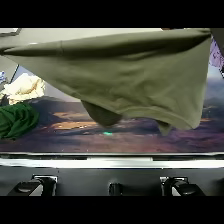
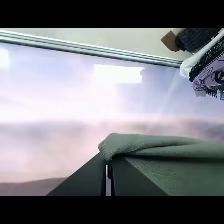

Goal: Fold the clothes and pants, and hang the long-sleeved shirts on hangers.

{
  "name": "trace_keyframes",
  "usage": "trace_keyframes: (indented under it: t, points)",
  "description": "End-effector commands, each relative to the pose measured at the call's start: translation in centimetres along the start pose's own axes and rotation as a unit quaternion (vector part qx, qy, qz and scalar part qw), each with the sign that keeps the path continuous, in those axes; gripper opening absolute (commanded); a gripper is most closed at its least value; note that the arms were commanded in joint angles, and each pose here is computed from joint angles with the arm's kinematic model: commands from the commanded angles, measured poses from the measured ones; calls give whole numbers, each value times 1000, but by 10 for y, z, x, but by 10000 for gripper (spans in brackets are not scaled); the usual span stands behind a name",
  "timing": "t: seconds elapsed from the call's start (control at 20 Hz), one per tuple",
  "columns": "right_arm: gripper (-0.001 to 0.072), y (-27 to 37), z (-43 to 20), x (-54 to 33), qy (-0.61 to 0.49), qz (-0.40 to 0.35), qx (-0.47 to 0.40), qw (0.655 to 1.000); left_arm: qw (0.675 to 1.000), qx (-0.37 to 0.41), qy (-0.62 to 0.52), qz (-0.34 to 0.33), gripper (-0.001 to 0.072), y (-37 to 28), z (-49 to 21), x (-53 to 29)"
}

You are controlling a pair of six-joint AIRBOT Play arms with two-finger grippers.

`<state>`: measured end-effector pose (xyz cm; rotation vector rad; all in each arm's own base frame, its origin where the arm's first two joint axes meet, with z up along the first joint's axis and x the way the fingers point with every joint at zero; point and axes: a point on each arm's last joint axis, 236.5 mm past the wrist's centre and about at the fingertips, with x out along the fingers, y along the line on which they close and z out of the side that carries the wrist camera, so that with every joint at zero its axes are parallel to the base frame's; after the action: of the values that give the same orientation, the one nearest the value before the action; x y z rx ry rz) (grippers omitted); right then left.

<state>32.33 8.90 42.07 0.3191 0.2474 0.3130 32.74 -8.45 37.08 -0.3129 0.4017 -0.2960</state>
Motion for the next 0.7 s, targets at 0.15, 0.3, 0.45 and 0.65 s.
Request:
trace_keyframes:
  t: [0.15, 0.3, 0.45, 0.65]
  points:
    - [27, -55, -106, 149, 180, -26, 104, 978, 984, -77, 152, 50, 12, 60, -87, 102]
    - [27, -91, -207, 240, 282, -30, 185, 941, 950, -125, 273, 89, 12, 105, -177, 163]
    - [27, -123, -315, 293, 366, -48, 260, 892, 907, -158, 371, 119, 12, 138, -260, 201]
    - [49, -140, -386, 307, 422, -62, 301, 853, 873, -173, 438, 126, 13, 147, -323, 227]
